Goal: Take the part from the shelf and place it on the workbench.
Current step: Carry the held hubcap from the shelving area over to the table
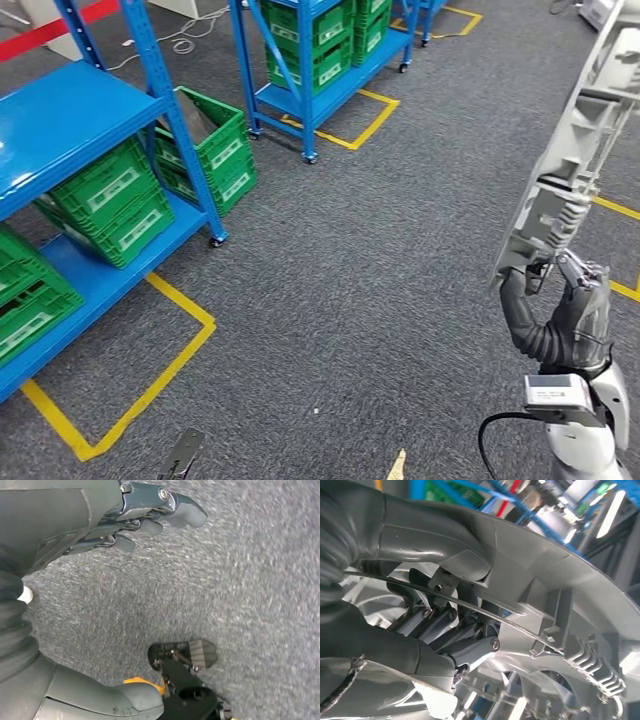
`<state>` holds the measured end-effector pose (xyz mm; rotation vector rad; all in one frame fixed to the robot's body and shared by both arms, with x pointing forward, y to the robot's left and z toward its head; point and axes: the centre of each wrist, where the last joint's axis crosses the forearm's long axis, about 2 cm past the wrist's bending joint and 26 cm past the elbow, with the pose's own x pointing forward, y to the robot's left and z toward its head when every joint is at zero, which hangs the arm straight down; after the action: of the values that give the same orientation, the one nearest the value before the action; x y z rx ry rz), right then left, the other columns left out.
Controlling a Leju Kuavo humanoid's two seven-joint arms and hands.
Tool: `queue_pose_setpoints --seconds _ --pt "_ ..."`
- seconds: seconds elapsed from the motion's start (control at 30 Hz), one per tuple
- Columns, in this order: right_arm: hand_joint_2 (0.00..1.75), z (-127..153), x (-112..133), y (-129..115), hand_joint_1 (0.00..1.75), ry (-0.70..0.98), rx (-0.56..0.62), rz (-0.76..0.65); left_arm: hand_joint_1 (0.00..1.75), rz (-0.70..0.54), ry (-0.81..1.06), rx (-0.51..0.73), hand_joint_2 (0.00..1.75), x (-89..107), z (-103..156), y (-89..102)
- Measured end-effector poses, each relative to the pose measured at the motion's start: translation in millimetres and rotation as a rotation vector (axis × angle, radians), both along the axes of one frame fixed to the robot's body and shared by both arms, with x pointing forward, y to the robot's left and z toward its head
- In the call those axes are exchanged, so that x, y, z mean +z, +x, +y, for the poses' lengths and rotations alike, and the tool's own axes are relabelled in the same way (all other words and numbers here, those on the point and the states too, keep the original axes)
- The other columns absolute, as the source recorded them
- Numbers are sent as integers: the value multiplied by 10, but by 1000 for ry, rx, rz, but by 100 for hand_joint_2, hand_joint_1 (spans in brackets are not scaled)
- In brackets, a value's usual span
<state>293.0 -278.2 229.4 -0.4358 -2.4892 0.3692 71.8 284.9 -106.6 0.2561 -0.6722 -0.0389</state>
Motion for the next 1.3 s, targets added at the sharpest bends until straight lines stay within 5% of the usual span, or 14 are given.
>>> queue_pose_setpoints --seconds 1.3 --pt "175 -225 -23 -593 175 -26 -86 -119 0 -31 -3 29 175 -6 -69 -54"
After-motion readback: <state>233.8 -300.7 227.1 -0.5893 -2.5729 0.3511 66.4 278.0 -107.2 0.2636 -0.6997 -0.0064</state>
